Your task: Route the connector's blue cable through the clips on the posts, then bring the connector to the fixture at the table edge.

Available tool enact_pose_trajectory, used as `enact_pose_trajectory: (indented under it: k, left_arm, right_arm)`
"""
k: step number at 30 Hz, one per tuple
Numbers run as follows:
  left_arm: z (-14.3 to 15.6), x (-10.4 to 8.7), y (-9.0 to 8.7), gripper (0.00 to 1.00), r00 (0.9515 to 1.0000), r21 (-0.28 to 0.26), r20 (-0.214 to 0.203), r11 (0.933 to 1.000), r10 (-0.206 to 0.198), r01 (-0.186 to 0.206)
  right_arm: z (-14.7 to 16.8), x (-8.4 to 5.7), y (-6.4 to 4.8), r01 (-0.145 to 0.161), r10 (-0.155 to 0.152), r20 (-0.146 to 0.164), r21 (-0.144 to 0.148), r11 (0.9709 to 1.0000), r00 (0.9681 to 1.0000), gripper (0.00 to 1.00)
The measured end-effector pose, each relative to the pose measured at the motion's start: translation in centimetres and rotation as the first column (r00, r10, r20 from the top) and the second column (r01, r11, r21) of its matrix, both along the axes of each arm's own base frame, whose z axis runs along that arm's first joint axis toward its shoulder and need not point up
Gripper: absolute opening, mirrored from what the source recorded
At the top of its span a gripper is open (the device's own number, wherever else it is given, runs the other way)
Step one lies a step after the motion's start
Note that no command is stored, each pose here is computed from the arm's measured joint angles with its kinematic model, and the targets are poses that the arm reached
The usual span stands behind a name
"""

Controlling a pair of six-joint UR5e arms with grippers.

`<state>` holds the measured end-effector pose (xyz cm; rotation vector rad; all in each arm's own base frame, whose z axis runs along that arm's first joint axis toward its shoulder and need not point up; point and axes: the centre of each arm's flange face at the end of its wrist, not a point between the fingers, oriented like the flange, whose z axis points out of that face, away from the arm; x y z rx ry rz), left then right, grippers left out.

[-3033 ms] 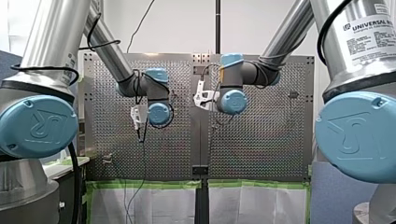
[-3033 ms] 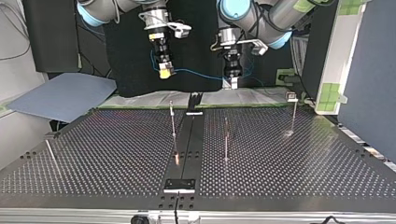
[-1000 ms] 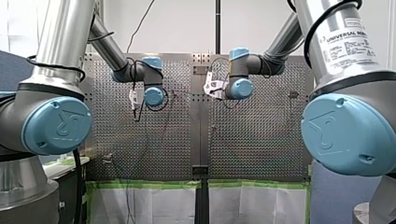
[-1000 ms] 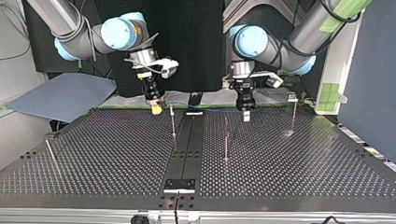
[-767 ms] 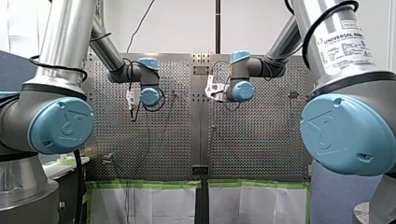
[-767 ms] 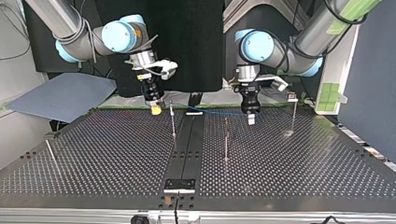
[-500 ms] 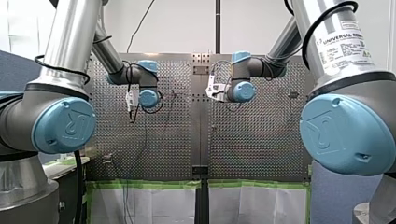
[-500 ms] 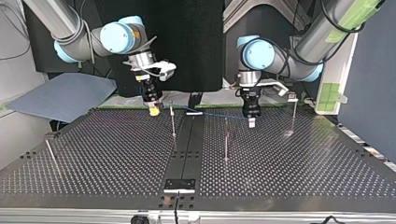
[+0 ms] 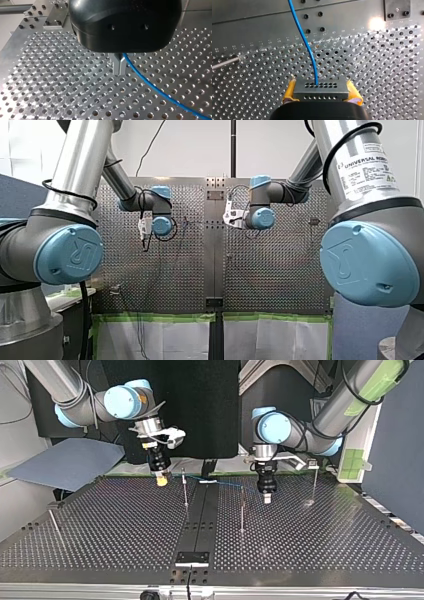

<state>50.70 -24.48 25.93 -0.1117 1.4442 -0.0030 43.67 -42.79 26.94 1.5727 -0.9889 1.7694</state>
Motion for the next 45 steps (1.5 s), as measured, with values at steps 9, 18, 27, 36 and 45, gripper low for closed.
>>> enact_pose_trajectory:
  k: [9, 18, 27, 36, 45]
  left_arm:
    - [-0.3, -0.4, 0.1, 0.00, 0.9992, 0.006, -0.027, 0.9995, 0.030, -0.030]
    - [-0.8, -1.4, -0.3, 0.00, 0.9971, 0.020, -0.059, 0.9987, 0.048, -0.046]
    - [0.1, -1.7, -0.3, 0.00, 0.9974, 0.006, -0.043, 0.9984, 0.057, -0.057]
    - [1.6, -1.6, -0.2, 0.00, 0.9989, -0.008, -0.002, 0.9989, 0.047, -0.047]
    - [1.8, -1.4, -0.3, 0.00, 0.9994, -0.006, 0.012, 0.9995, 0.032, -0.032]
  right_arm:
    - [-0.1, 0.3, 0.4, -0.024, 0.024, -0.012, 0.004, 0.9997, 0.9996, 0.00]
    - [-0.1, 0.4, 0.5, -0.031, 0.031, -0.017, 0.003, 0.9995, 0.9994, 0.00]
    - [0.1, 0.7, 0.6, -0.055, 0.055, -0.011, -0.010, 0.9984, 0.9984, 0.00]
    - [0.3, 0.5, 0.1, -0.049, 0.049, -0.005, -0.017, 0.9986, 0.9988, 0.00]
    - [0.3, 0.0, -0.4, -0.031, 0.031, -0.003, -0.017, 0.9994, 0.9995, 0.00]
